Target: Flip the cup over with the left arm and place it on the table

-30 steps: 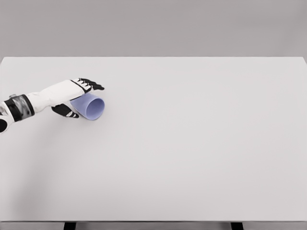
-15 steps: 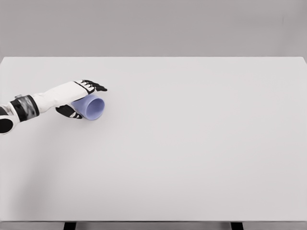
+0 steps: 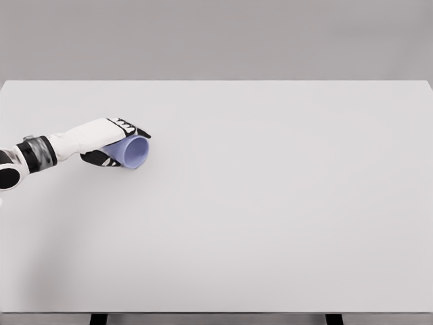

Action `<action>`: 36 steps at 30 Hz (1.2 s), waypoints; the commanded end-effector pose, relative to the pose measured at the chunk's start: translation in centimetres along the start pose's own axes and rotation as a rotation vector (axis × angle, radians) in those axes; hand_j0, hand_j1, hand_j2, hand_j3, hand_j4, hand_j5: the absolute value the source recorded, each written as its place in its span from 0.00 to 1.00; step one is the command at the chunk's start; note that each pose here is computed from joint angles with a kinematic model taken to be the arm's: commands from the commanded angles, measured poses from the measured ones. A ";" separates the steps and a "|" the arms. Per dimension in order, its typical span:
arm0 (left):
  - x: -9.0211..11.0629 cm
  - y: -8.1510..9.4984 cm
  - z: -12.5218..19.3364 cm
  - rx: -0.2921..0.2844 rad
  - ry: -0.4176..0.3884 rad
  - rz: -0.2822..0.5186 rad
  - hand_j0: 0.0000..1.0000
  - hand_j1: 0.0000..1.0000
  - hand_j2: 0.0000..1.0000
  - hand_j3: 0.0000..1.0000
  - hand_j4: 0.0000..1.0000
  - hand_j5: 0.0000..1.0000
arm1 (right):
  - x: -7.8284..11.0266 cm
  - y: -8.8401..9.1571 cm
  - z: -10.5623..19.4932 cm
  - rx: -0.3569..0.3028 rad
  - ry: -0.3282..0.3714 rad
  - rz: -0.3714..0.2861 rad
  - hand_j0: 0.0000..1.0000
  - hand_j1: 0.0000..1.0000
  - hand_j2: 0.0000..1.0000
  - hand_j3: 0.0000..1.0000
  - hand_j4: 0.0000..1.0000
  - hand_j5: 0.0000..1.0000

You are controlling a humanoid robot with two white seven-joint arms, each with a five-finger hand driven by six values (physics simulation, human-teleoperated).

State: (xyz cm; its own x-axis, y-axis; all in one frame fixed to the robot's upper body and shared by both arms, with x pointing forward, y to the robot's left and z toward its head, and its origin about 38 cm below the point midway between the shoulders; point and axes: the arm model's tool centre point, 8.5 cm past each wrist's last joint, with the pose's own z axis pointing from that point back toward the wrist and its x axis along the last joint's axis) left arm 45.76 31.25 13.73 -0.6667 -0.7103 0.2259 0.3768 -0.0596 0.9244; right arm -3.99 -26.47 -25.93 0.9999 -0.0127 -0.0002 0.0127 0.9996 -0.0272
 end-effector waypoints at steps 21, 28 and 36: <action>0.9 2.2 0.4 0.116 -0.059 0.098 0.77 0.77 0.77 0.77 0.77 0.77 | 0.0 0.0 0.0 0.000 0.000 0.000 1.00 1.00 1.00 1.00 1.00 1.00; 1.0 2.9 0.6 0.184 -0.091 0.194 0.77 0.77 0.77 0.77 0.77 0.77 | 0.0 0.0 0.0 0.001 0.000 0.000 1.00 1.00 1.00 1.00 1.00 1.00; 1.3 3.1 0.7 0.253 -0.134 0.312 0.77 0.77 0.77 0.77 0.77 0.77 | 0.0 0.0 0.0 0.001 0.000 0.000 1.00 1.00 1.00 1.00 1.00 1.00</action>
State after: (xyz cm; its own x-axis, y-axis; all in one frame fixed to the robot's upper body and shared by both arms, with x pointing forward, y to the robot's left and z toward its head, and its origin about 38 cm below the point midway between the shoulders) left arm 45.57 30.59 16.83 -0.6358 -0.5881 0.4999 0.4106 0.2908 0.8642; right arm -3.99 -26.47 -25.93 0.9999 -0.0127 -0.0002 0.0127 0.9996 -0.0267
